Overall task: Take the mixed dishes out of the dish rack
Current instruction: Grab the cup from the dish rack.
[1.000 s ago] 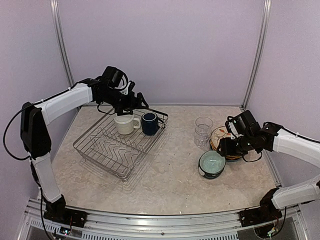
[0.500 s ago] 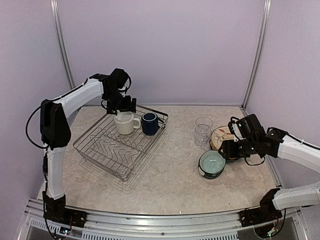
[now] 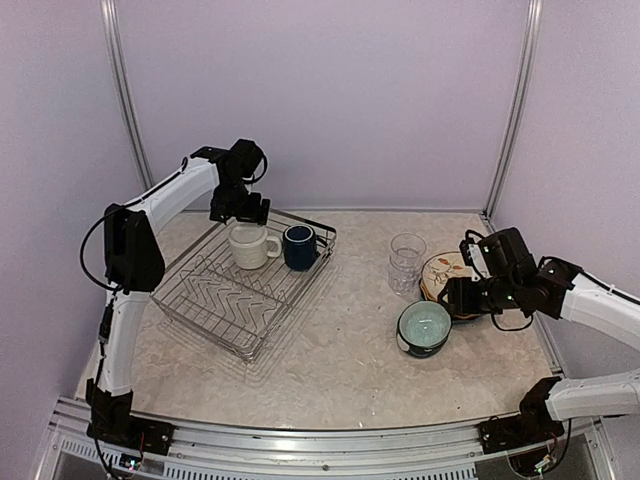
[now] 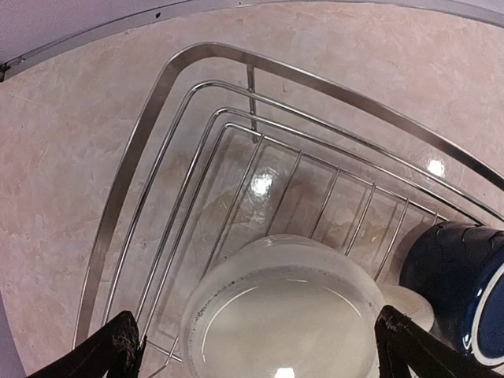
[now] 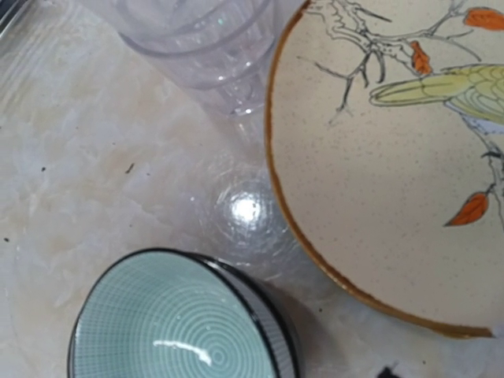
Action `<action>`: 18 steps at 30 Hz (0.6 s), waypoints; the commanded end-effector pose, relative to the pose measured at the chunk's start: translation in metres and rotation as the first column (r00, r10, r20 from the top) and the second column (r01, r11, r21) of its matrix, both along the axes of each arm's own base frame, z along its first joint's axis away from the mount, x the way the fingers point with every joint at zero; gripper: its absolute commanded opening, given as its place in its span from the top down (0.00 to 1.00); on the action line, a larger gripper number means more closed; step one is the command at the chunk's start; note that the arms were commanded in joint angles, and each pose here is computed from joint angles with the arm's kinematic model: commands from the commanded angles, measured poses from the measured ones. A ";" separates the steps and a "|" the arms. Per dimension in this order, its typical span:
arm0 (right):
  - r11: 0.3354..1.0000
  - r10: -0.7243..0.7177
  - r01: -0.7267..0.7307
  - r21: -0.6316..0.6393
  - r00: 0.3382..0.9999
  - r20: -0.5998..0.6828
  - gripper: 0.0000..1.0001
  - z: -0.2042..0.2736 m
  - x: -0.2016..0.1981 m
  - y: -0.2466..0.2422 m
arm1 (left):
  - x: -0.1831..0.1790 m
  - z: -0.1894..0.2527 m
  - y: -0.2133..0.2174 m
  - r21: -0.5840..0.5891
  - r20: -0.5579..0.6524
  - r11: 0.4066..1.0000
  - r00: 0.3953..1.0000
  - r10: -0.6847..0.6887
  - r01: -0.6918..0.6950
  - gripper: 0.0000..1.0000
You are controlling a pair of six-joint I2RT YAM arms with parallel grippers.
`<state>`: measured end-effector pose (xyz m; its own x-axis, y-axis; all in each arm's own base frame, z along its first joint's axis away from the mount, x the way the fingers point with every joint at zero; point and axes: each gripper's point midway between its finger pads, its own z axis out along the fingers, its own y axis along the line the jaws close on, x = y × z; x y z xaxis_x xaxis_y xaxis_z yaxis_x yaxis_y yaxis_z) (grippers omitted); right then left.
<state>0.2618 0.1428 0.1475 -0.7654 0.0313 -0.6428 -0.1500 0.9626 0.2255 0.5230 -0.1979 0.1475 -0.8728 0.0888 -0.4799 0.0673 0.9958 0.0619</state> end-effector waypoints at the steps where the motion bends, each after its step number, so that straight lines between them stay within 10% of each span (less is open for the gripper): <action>1: 0.999 -0.006 0.006 0.031 1.000 -0.004 0.34 -0.001 0.000 0.001 | -0.005 -0.002 -0.010 0.130 -0.001 0.987 0.996 -0.095 0.094 0.01; 18: 0.997 -0.017 0.017 0.082 1.000 -0.001 0.34 0.006 -0.002 0.005 | -0.039 -0.043 -0.005 0.331 -0.186 0.922 0.972 -0.143 0.199 0.01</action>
